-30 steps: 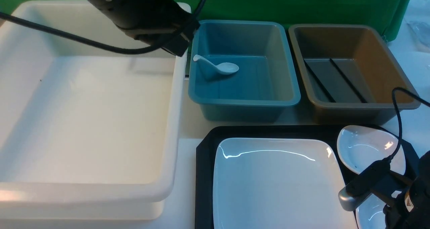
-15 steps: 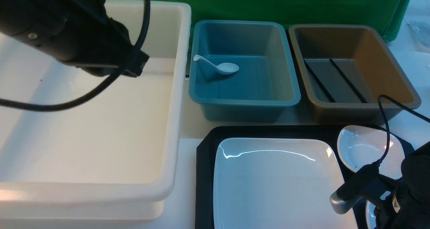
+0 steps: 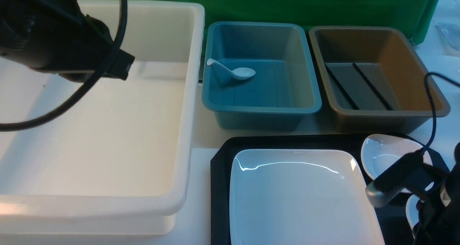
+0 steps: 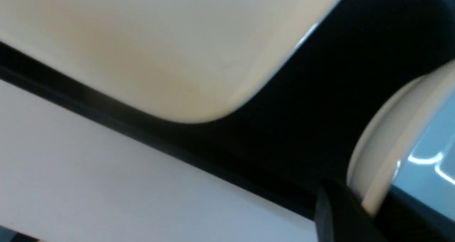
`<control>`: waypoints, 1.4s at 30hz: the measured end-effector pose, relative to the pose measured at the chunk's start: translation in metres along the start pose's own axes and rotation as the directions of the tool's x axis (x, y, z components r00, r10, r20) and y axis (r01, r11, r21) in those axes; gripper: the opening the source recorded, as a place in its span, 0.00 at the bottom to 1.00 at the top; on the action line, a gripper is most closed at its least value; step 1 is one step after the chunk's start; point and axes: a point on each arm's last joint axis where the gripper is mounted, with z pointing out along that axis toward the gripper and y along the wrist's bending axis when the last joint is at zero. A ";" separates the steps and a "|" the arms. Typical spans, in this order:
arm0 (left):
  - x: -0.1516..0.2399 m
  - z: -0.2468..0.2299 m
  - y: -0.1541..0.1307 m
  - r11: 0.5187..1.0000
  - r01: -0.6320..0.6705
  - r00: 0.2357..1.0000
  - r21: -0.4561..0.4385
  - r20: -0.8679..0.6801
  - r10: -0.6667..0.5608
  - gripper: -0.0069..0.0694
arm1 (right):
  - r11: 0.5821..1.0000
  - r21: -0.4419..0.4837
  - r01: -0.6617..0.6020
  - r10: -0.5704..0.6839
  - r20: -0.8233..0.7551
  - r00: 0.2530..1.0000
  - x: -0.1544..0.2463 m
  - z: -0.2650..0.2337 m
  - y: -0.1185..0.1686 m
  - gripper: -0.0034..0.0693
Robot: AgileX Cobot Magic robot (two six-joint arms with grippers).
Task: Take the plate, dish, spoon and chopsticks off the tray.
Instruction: Use the right arm to grab a small plate from the dinner plate, then use the right arm to put the small plate into the large storage box on the left
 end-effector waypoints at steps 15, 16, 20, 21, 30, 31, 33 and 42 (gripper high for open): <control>0.032 0.001 0.038 0.969 0.174 0.983 -0.174 -0.022 -0.181 0.11 | 0.997 -0.074 -0.011 0.048 0.525 0.850 -0.032 -0.162 -0.011 0.14; 0.036 -0.006 0.045 0.957 0.214 0.976 -0.195 0.009 -0.216 0.11 | 0.995 -0.100 0.028 0.032 0.551 0.834 -0.039 -0.170 -0.010 0.14; 0.049 -0.028 0.061 0.911 0.333 0.943 -0.243 0.100 -0.318 0.11 | 0.973 -0.172 0.157 -0.005 0.656 0.754 -0.075 -0.195 0.002 0.14; 0.052 -0.033 0.063 0.901 0.353 0.936 -0.254 0.115 -0.334 0.11 | 0.961 -0.189 0.202 -0.021 0.678 0.735 -0.087 -0.197 0.007 0.14; 0.084 -0.063 0.064 0.839 0.464 0.884 -0.286 0.219 -0.414 0.11 | 0.853 -0.134 0.505 -0.201 0.809 0.553 -0.193 -0.212 0.103 0.14; 0.085 -0.065 0.063 0.839 0.462 0.884 -0.287 0.226 -0.410 0.11 | 0.835 -0.121 0.537 -0.224 0.815 0.534 -0.205 -0.210 0.119 0.14; 0.086 -0.067 0.061 0.841 0.458 0.886 -0.290 0.231 -0.403 0.11 | 0.823 -0.112 0.557 -0.241 0.819 0.520 -0.212 -0.207 0.129 0.14; 0.087 -0.071 0.058 0.852 0.436 0.896 -0.291 0.230 -0.380 0.11 | 0.747 -0.097 0.657 -0.381 0.747 0.544 -0.272 -0.116 0.208 0.14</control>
